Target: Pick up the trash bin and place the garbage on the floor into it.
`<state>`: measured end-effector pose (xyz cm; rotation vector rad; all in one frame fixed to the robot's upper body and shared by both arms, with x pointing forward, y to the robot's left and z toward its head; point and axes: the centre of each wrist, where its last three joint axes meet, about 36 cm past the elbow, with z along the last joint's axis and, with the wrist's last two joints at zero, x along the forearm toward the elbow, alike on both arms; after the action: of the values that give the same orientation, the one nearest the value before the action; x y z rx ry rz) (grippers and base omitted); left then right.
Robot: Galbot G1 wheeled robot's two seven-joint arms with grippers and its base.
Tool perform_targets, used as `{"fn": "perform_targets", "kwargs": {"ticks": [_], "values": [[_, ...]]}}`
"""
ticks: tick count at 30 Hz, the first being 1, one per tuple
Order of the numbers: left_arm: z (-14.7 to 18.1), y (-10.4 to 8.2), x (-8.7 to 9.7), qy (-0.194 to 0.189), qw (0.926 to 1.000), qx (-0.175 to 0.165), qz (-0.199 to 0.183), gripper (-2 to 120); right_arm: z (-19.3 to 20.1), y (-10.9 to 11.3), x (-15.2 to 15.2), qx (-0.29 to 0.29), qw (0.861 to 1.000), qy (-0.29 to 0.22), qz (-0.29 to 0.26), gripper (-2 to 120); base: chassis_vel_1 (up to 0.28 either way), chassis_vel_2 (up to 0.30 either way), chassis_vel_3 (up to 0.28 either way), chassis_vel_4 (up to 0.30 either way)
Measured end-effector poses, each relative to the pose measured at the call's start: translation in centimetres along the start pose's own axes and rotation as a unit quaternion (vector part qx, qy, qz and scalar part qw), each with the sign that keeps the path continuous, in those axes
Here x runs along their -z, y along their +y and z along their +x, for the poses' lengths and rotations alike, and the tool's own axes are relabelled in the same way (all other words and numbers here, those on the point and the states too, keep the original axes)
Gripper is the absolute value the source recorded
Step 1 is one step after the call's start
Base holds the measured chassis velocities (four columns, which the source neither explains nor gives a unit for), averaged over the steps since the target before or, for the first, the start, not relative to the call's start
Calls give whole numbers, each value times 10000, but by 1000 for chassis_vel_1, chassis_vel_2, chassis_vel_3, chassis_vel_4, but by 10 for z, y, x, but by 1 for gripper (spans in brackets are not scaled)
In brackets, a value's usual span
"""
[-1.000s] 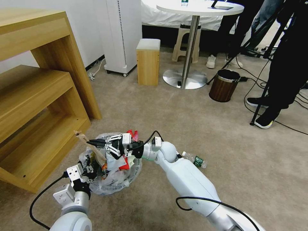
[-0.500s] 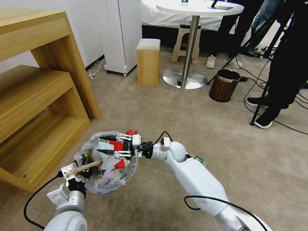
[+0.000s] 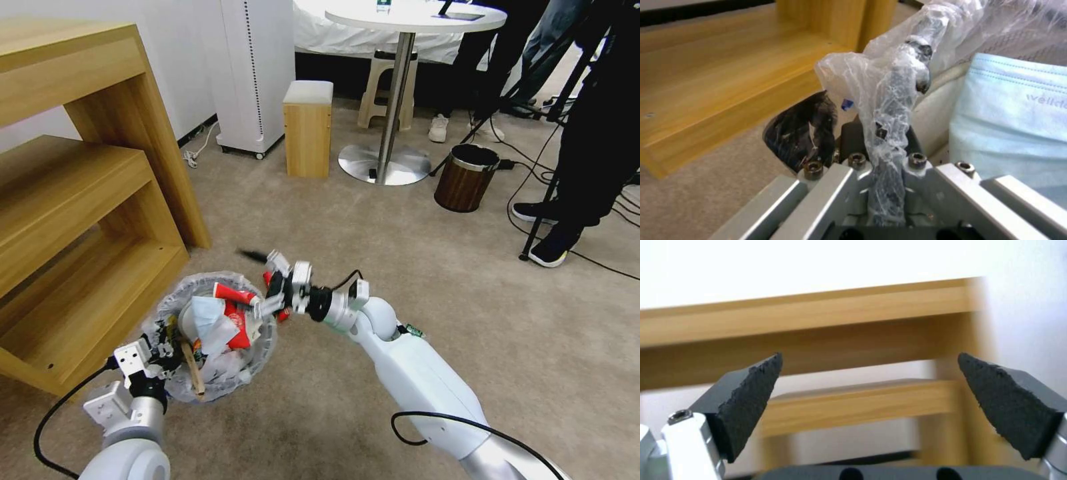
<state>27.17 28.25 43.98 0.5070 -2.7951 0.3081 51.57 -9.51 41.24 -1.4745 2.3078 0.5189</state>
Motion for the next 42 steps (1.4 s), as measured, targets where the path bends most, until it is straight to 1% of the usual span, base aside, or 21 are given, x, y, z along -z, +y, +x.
{"fn": "perform_targets", "kwargs": {"ticks": [1, 2, 3, 5, 6, 7, 9, 10, 14, 15, 17, 18, 20, 22, 23, 25, 26, 31, 33, 37, 42], "values": [[-2, 4, 2, -5, 10000, 48, 13, 1, 5, 1, 10, -615, 9980, 73, 94, 100, 0, 0, 0, 0], [-4, 9, 4, -19, 9999, 92, 35, 1, 14, 3, 23, -1375, 9898, 264, 262, 100, 0, 0, 0, 0], [-4, 9, 4, -19, 9999, 92, 35, 1, 14, 3, 23, -1375, 9898, 264, 262, 100, 0, 0, 0, 0], [-7, 14, 7, -38, 9999, 132, 82, 1, 31, 11, 39, -2243, 9727, 506, 327, 100, 0, 0, 0, 0], [-9, 16, 8, -39, 9998, 159, 115, 1, 45, 16, 49, -2716, 9598, 647, 301, 100, 0, 0, 0, 0], [-9, 16, 8, -39, 9998, 159, 115, 1, 45, 16, 49, -2716, 9598, 647, 301, 100, 0, 0, 0, 0], [-12, 20, 7, -22, 9997, 191, 158, 1, 75, 20, 63, -3325, 9381, 888, 394, 100, 0, 0, 0, 0], [-12, 20, 7, -22, 9997, 191, 158, 1, 75, 20, 63, -3325, 9381, 888, 394, 100, 0, 0, 0, 0], [-15, 19, 5, 17, 9996, 165, 227, 1, 129, 15, 81, -3941, 9075, 1210, 802, 100, 0, 0, 0, 0], [-15, 19, 5, 17, 9996, 165, 227, 1, 129, 15, 81, -3941, 9075, 1210, 802, 100, 0, 0, 0, 0], [-14, 17, 5, 14, 9996, 126, 261, 1, 148, 11, 89, -4130, 8953, 1310, 1034, 100, 0, 0, 0, 0], [-14, 17, 5, 14, 9996, 126, 261, 1, 148, 11, 89, -4130, 8953, 1310, 1034, 100, 0, 0, 0, 0], [-12, 14, 8, -26, 9995, 80, 301, 1, 169, 8, 99, -4277, 8844, 1375, 1263, 100, 0, 0, 0, 0], [-12, 14, 10, -58, 9994, 60, 336, 1, 185, 10, 101, -4392, 8779, 1332, 1366, 100, 0, 0, 0, 0], [-12, 14, 10, -58, 9994, 60, 336, 1, 185, 10, 101, -4392, 8779, 1332, 1366, 100, 0, 0, 0, 0], [-11, 15, 10, -90, 9992, 71, 386, 1, 211, 22, 91, -4623, 8677, 1008, 1526, 100, 0, 0, 0, 0], [-10, 16, 10, -94, 9991, 72, 406, 1, 226, 29, 88, -4674, 8640, 976, 1599, 100, 0, 0, 0, 0], [-10, 19, 10, -94, 9988, 83, 468, 1, 243, 38, 85, -4756, 8585, 910, 1691, 100, 0, 0, 0, 0], [-10, 21, 10, -84, 9987, 97, 493, 1, 252, 42, 83, -4851, 8521, 921, 1733, 100, 0, 0, 0, 0], [-10, 24, 9, -85, 9987, 111, 497, 1, 258, 45, 81, -4953, 8469, 921, 1701, 100, 0, 0, 0, 0], [-8, 25, 12, -109, 9987, 94, 482, 1, 260, 46, 77, -4975, 8455, 900, 1719, 100, 0, 0, 0, 0]]}}
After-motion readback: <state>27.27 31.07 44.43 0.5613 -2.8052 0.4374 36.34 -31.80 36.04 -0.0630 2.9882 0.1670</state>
